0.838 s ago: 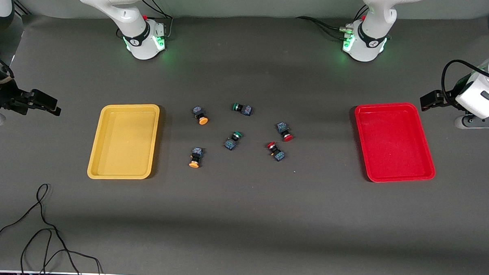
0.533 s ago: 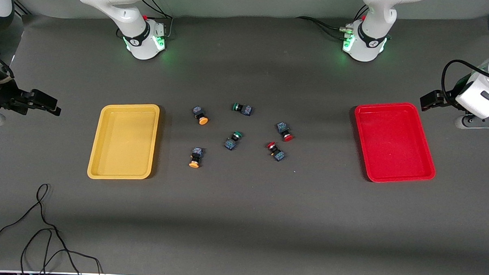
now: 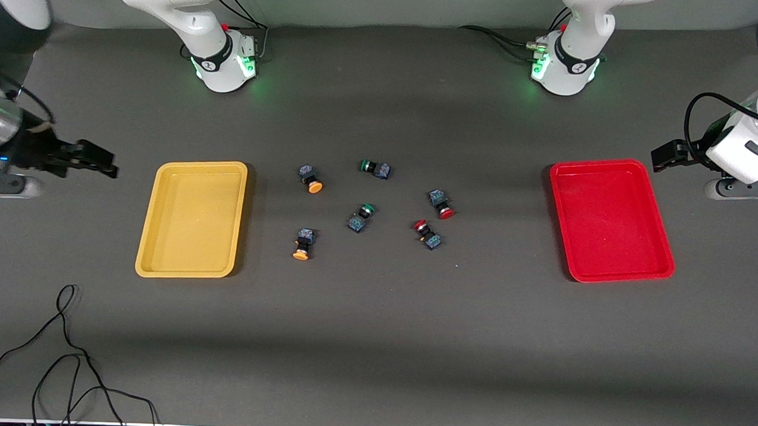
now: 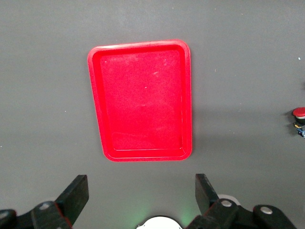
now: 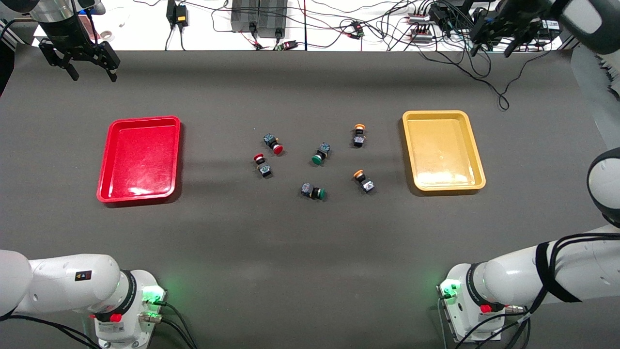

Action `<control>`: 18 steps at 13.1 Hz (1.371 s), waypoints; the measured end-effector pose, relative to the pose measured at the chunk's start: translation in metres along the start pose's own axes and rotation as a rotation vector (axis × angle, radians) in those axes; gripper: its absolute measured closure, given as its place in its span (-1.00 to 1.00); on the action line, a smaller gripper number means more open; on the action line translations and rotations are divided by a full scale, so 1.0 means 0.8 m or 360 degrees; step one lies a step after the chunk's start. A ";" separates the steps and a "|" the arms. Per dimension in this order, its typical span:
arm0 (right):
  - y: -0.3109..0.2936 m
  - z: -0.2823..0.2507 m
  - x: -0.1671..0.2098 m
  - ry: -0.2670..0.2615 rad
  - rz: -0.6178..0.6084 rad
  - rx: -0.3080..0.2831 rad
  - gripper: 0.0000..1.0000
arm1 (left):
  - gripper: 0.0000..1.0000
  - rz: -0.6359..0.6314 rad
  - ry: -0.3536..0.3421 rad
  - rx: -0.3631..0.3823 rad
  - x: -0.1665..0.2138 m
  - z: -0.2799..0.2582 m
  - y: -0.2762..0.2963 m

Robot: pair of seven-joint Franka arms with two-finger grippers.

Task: Place red and yellow buttons in trays
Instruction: 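Move the right gripper and the left gripper toward the buttons, then lower the left gripper onto a red button while the right gripper descends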

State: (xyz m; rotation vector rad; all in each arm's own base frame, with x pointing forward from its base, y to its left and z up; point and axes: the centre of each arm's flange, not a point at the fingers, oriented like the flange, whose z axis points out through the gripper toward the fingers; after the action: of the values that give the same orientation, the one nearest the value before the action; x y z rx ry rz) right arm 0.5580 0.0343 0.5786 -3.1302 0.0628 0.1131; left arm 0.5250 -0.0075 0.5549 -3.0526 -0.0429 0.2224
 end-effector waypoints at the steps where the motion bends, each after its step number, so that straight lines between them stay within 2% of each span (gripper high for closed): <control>1: -0.025 0.013 -0.010 0.0004 -0.0025 0.0002 -1.00 | -1.00 0.0000 0.0000 0.0000 0.000 0.000 0.000; 3: -0.086 0.044 -0.042 0.0028 -0.0126 0.0008 -1.00 | -1.00 0.0001 0.0000 0.0000 0.000 0.000 0.000; 6: -0.195 0.101 -0.104 0.0020 -0.0297 -0.0003 -1.00 | -1.00 0.0024 -0.0015 -0.0001 0.003 0.006 0.014; 10: -0.317 0.164 -0.184 0.0041 -0.0490 -0.0014 -1.00 | -1.00 -0.0044 -0.0068 -0.0004 0.018 0.044 0.117; 13: -0.348 0.185 -0.219 0.0046 -0.0600 -0.0017 -1.00 | -1.00 -0.0100 -0.0051 0.0016 0.022 0.087 0.227; 15: -0.340 0.217 -0.218 0.0113 -0.0589 0.0023 -1.00 | -1.00 -0.0156 -0.0029 0.0020 0.016 0.122 0.300; 18: -0.314 0.322 -0.226 0.0213 -0.0565 0.0069 -1.00 | -1.00 -0.0243 0.0052 -0.0006 -0.006 0.195 0.406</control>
State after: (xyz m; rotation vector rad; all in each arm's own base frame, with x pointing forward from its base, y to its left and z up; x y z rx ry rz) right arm 0.3690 0.2949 0.3370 -3.0409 -0.4789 -0.0997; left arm 0.5043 -0.3190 0.3750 -3.0366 -0.2730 0.1624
